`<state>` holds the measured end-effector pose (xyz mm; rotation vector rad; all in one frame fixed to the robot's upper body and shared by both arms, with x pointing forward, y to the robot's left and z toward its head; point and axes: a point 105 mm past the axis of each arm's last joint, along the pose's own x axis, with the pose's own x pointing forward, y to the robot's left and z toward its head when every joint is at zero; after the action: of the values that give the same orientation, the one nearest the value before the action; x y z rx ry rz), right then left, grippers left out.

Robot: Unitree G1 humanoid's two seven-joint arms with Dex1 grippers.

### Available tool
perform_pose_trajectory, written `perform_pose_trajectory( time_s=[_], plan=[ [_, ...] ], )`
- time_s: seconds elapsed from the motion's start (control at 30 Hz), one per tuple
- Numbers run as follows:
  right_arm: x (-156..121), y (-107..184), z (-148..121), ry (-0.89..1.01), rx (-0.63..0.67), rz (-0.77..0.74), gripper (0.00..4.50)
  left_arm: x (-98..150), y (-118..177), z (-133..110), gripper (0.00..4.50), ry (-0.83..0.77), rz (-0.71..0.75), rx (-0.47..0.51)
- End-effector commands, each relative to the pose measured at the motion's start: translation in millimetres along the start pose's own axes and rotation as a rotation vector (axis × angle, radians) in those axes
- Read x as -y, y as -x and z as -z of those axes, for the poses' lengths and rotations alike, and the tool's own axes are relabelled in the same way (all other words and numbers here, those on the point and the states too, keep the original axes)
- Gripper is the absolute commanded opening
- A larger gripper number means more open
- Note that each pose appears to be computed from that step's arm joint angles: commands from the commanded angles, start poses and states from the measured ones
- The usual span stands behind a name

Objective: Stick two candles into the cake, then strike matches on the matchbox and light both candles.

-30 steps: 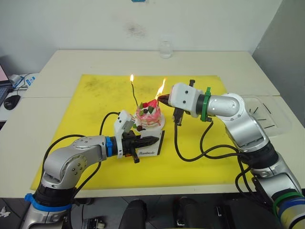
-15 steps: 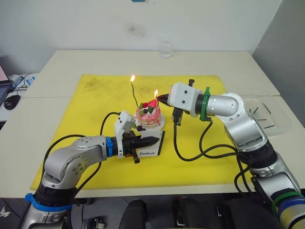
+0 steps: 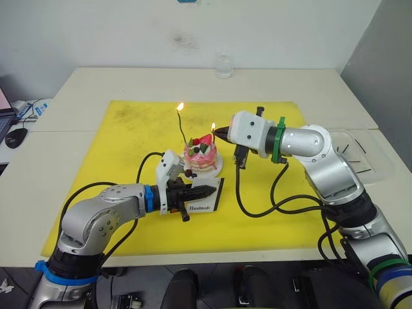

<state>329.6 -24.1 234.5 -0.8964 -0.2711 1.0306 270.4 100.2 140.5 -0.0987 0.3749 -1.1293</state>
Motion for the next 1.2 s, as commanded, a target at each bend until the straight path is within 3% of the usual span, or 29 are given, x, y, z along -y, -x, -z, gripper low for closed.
perform_pose_trajectory(
  time_s=[0.03,0.7,0.87,1.03,1.2],
  plan=[
    [10,8,-15,0.038,0.039,0.034,0.04,5,-1,-7,0.0,-0.034,0.023,0.018],
    [6,15,-16,0.01,0.041,0.016,0.04,7,-3,-11,0.0,-0.037,0.03,0.022],
    [10,41,-16,-0.022,0.03,0.031,0.04,7,-4,-10,0.0,-0.03,0.027,0.026],
    [32,79,2,-0.077,-0.077,0.158,0.04,6,-5,-9,0.0,-0.023,0.028,0.03],
    [55,134,56,-0.103,-0.332,0.318,0.04,10,-11,-7,0.0,-0.011,0.039,0.039]
  ],
)
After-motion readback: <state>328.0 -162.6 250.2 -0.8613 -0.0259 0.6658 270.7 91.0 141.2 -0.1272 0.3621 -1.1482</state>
